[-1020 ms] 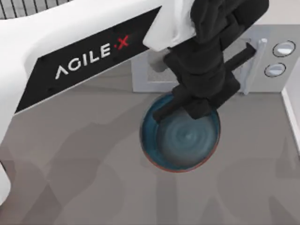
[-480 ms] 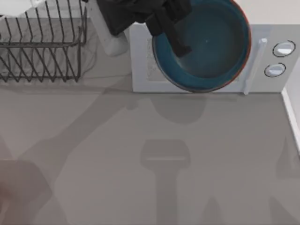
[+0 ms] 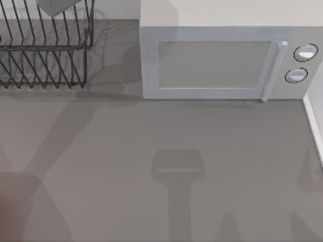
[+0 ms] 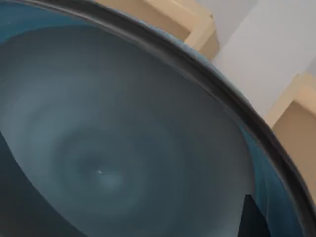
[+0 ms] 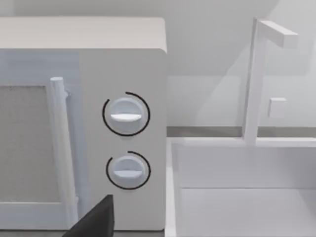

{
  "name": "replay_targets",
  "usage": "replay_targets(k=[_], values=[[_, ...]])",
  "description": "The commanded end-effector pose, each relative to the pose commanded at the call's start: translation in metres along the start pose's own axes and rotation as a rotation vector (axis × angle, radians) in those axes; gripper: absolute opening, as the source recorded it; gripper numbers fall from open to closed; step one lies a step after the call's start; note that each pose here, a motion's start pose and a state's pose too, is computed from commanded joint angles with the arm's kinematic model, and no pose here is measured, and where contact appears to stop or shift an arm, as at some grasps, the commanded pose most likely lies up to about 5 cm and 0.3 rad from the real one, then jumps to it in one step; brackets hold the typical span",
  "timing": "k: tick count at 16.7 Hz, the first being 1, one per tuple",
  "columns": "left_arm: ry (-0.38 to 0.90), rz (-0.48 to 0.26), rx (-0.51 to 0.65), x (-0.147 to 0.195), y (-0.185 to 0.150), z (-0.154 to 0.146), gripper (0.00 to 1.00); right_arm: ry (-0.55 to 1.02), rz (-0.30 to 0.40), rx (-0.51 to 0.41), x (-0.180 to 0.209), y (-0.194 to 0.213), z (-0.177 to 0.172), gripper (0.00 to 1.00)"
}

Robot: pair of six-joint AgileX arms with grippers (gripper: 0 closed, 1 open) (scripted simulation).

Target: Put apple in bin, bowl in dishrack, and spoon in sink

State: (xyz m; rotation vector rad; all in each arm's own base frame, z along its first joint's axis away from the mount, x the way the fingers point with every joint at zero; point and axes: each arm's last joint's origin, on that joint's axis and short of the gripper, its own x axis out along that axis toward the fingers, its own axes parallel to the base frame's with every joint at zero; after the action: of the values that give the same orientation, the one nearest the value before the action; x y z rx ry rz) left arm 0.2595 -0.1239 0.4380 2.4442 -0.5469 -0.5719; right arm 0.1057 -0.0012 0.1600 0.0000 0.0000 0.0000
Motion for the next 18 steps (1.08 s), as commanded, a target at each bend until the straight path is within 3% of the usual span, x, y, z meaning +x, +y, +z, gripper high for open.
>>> replay_targets(k=[6,11,15,18], values=[[0.249,0.099,-0.931,-0.06,-0.038,-0.022,0.0,0.0,0.0,0.0,0.0,0.0,0.0,1.0],[0.378,0.245,-1.595,-0.095,-0.067,-0.024,0.0,0.0,0.0,0.0,0.0,0.0,0.0,1.0],[0.448,0.378,-2.015,-0.114,-0.086,-0.02,0.0,0.0,0.0,0.0,0.0,0.0,0.0,1.0],[0.483,0.471,-2.238,-0.125,-0.096,-0.017,0.0,0.0,0.0,0.0,0.0,0.0,0.0,1.0]])
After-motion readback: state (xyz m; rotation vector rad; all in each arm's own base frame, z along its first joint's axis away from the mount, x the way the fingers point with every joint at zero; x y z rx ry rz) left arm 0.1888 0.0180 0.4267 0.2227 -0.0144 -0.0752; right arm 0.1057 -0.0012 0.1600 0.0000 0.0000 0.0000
